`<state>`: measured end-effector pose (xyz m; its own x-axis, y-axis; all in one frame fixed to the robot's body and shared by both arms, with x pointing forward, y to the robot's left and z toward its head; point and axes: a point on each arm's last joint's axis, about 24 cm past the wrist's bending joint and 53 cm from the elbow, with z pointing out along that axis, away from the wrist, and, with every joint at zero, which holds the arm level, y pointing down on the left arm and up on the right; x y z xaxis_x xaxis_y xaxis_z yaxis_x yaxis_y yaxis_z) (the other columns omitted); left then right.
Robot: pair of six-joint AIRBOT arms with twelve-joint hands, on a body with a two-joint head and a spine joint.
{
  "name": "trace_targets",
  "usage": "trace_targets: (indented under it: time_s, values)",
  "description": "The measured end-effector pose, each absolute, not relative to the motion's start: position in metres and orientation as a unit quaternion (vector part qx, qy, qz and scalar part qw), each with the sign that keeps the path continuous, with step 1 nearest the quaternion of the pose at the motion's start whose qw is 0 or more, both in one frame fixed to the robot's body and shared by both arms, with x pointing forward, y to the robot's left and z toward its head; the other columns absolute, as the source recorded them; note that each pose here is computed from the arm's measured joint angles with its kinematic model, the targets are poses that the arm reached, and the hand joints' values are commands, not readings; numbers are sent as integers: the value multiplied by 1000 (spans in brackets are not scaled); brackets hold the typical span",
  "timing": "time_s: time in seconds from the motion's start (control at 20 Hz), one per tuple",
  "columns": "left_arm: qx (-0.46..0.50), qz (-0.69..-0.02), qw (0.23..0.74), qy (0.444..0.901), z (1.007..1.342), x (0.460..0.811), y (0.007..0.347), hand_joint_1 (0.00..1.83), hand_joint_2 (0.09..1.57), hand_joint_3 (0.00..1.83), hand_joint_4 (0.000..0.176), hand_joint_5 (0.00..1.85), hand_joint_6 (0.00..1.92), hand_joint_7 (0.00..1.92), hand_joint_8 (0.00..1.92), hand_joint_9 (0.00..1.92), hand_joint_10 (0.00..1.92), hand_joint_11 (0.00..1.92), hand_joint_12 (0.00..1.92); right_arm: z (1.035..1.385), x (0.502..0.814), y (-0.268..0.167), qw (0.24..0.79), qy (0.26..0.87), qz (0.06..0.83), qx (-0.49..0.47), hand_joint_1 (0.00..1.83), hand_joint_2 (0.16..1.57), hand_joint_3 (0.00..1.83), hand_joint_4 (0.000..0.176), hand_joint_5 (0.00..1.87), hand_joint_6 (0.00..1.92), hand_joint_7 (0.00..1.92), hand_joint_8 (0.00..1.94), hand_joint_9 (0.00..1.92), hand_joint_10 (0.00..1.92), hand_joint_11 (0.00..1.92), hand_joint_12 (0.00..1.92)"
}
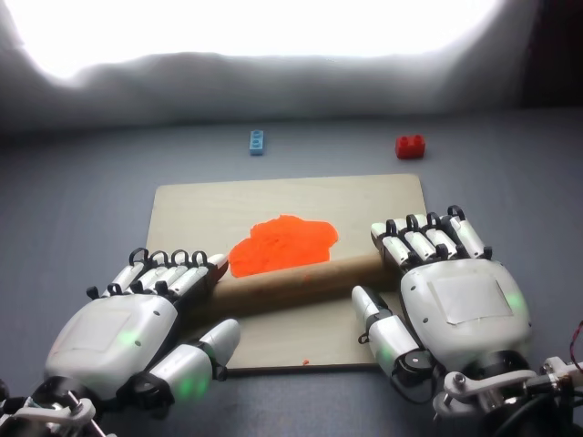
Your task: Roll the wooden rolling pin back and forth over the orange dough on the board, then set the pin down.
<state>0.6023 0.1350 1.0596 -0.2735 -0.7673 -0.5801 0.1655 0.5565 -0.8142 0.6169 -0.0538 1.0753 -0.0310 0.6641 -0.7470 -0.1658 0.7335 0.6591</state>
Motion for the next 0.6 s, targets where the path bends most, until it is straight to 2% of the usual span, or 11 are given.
trace_targets:
  time_s: [0.6]
  values:
    - [-223,-412,546,695,1057,592,138,0,1543,0,0,202,0,254,0,230,0,0,376,1068,611,-52,661,658,311,183,0,1554,1,0,399,8,378,4,311,5,0,819]
